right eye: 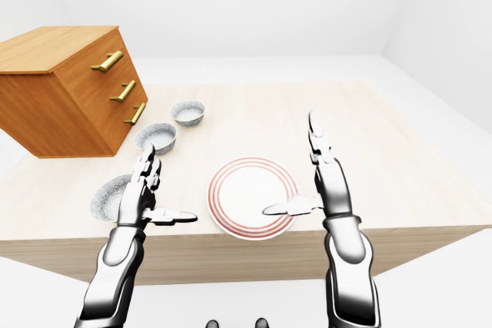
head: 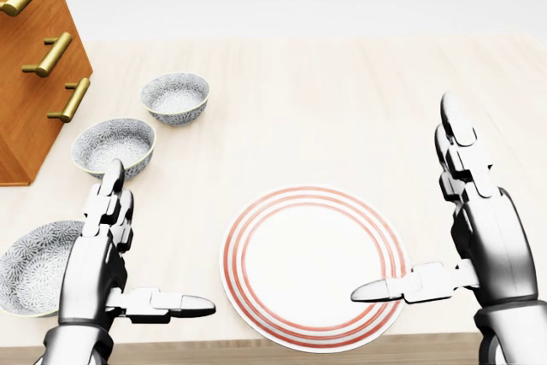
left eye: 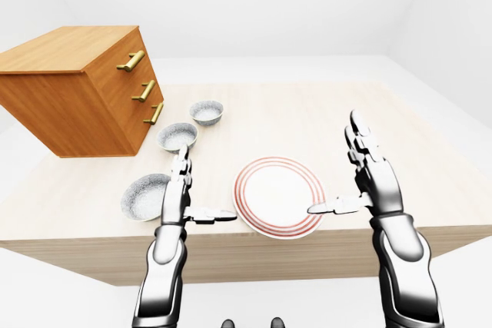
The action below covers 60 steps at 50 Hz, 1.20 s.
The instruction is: Put the bowl in the middle on the plate.
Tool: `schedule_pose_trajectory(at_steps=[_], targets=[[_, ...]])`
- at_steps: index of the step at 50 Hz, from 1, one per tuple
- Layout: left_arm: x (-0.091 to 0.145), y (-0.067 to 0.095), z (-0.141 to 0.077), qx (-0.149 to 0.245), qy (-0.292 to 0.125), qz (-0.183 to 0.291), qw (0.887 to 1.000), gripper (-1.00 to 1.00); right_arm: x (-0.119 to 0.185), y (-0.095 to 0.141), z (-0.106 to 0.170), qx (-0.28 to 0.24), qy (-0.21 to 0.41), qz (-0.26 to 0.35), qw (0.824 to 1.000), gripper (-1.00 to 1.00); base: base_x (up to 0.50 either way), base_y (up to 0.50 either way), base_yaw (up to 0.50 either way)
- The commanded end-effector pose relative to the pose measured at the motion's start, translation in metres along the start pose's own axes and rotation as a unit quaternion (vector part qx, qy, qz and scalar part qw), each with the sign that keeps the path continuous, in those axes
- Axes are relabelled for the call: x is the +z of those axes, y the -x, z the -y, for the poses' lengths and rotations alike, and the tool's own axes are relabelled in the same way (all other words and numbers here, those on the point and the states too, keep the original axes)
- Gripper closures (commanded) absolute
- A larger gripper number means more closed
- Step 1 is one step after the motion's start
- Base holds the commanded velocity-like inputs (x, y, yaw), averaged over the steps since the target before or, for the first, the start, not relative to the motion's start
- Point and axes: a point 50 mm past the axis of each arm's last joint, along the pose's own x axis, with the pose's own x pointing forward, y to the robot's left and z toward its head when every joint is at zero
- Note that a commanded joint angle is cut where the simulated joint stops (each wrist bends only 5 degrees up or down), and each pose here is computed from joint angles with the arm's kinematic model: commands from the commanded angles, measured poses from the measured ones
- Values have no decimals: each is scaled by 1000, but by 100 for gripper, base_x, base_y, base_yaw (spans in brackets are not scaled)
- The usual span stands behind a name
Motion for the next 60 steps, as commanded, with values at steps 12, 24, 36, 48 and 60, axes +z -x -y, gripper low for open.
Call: schedule_pose_trajectory(at_steps=[12, 24, 36, 48, 60], targets=[[2, 3, 2, -3, -5, 2, 1000, -100, 23, 18, 53, -35, 83, 27, 996, -100, 0, 0, 0], [-1, 3, 2, 0, -5, 0, 1000, -100, 18, 32, 97, -88, 107, -1, 990, -100, 0, 0, 0], [-2, 4, 2, 3, -8, -1, 1000, -100, 20, 41, 125, -128, 130, -14, 983, -100, 0, 0, 0], [-7, 3, 2, 2, -9, -3, 1000, -100, 7, 49, 145, -164, 113, -42, 979, -100, 0, 0, 0], [-4, 5, 3, 0, -10, -4, 1000, -100, -25, 59, 157, -195, 73, -102, 973, -100, 0, 0, 0]])
